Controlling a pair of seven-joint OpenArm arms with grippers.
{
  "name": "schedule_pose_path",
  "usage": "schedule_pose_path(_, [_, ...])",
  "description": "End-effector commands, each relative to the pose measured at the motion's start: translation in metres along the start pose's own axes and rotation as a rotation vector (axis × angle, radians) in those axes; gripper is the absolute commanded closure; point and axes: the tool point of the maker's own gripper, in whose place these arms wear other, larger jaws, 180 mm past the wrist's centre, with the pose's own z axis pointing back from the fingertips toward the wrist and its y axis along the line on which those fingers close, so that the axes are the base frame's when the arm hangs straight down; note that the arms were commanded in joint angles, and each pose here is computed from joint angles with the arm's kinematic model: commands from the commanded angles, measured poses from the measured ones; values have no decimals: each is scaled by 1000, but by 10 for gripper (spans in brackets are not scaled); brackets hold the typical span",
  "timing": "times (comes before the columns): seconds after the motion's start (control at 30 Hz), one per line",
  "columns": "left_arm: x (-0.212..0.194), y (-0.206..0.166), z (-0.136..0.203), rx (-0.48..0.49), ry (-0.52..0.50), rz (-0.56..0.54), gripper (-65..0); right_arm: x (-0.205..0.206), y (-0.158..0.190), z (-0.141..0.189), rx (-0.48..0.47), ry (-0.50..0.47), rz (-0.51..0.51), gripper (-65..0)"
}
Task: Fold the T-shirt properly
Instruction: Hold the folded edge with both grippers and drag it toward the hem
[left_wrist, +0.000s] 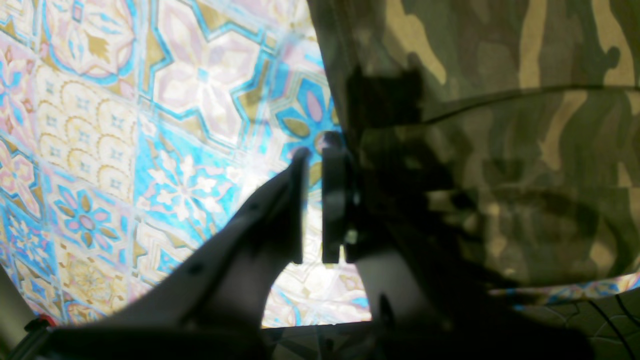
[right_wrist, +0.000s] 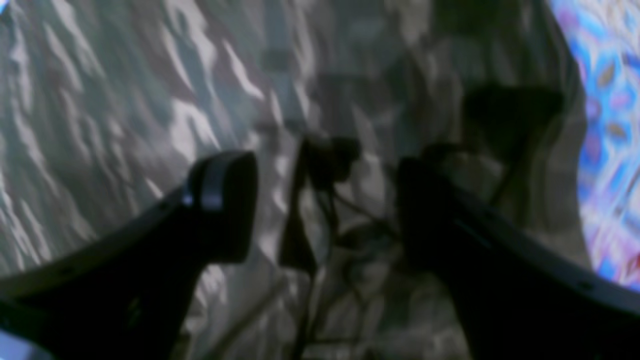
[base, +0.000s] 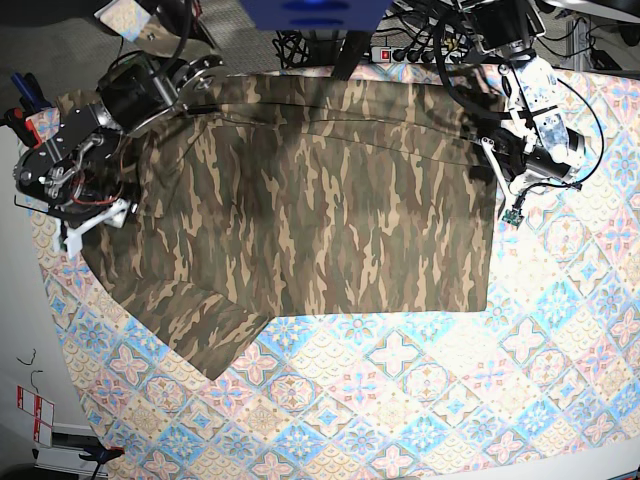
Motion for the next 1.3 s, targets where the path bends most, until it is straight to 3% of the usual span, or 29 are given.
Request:
schedule_pose_path(0.0, [7, 7, 4, 21, -23, 2, -37, 13, 2, 3, 8, -42, 5, -428])
schedule_pose_path(0.13, [7, 8, 4, 22, -22, 1, -37, -15, 1, -6, 15, 21, -2, -428])
schedule_pose_path(0.43, [6, 9, 4, 29, -17, -1, -37, -42, 19, -16, 54, 68, -15, -428])
schedule_pose_path(0.9, [1, 7, 4, 25, -6, -3, -37, -50, 29, -19, 74, 83, -18, -419])
schedule_pose_path(0.97, [0, 6, 4, 25, -5, -3, -37, -49, 33, -21, 80, 87, 4, -373])
schedule_pose_path(1.07, [0, 6, 4, 25, -5, -3, -37, -47, 46, -23, 94, 102, 72, -232])
schedule_pose_path(1.27, [-1, 6, 4, 24, -3, -4, -37, -47, 52, -24, 100, 112, 102, -24])
